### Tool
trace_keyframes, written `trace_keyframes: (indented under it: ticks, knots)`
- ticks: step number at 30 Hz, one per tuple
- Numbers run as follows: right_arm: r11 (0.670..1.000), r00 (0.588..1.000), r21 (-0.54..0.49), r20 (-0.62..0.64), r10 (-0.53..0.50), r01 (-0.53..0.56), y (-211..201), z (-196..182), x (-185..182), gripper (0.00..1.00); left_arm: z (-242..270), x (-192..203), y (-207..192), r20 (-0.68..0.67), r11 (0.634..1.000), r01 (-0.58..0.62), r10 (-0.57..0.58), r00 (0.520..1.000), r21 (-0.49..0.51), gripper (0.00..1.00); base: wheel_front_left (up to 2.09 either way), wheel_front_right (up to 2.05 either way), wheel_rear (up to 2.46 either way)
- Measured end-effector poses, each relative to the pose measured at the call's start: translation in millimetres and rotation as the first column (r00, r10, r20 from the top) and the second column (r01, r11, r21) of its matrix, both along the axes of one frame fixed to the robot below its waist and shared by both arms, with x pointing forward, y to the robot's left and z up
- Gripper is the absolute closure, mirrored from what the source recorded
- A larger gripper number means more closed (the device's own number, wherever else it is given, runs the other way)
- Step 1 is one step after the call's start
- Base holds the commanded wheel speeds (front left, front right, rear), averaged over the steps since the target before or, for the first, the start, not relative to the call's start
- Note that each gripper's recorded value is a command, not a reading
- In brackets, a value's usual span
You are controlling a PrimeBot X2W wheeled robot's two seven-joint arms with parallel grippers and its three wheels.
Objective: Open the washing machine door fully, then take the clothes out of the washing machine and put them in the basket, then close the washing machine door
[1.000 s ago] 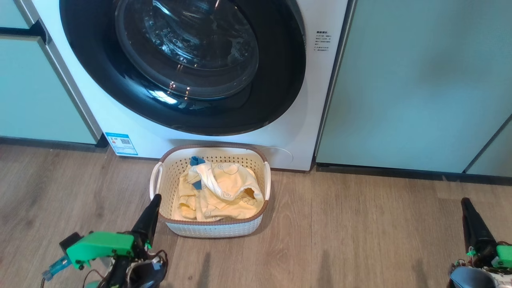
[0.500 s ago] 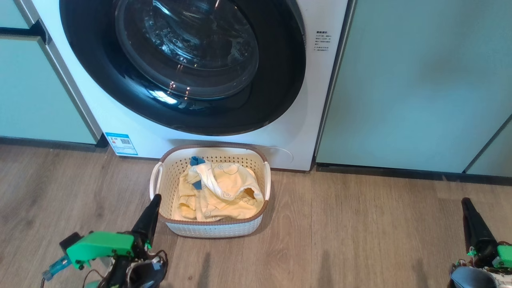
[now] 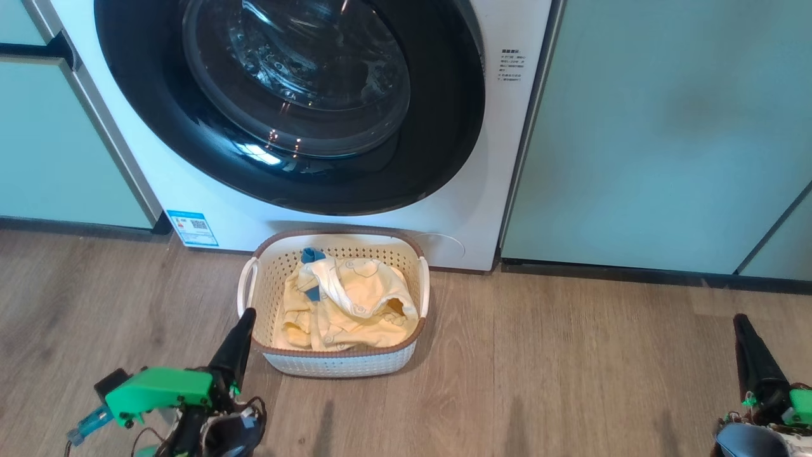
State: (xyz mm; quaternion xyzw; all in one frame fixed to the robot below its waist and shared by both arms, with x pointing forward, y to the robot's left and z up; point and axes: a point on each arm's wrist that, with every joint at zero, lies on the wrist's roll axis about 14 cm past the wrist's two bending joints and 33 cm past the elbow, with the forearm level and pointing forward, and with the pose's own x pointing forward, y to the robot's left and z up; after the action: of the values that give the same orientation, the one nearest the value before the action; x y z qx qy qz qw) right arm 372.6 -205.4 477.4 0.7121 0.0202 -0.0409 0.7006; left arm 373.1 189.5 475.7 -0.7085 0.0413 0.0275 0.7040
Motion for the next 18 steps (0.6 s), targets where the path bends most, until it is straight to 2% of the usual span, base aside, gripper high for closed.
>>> trace_keyframes:
  ticks: [18]
  knots:
    - [1.0, 1.0, 0.0, 0.0, -0.006, 0.006, -2.1, 0.0, -0.2, 1.0, 0.0, 0.0, 0.0, 0.0, 1.0, 0.0, 0.0, 1.0, 0.0, 1.0, 0.0, 0.0, 0.0]
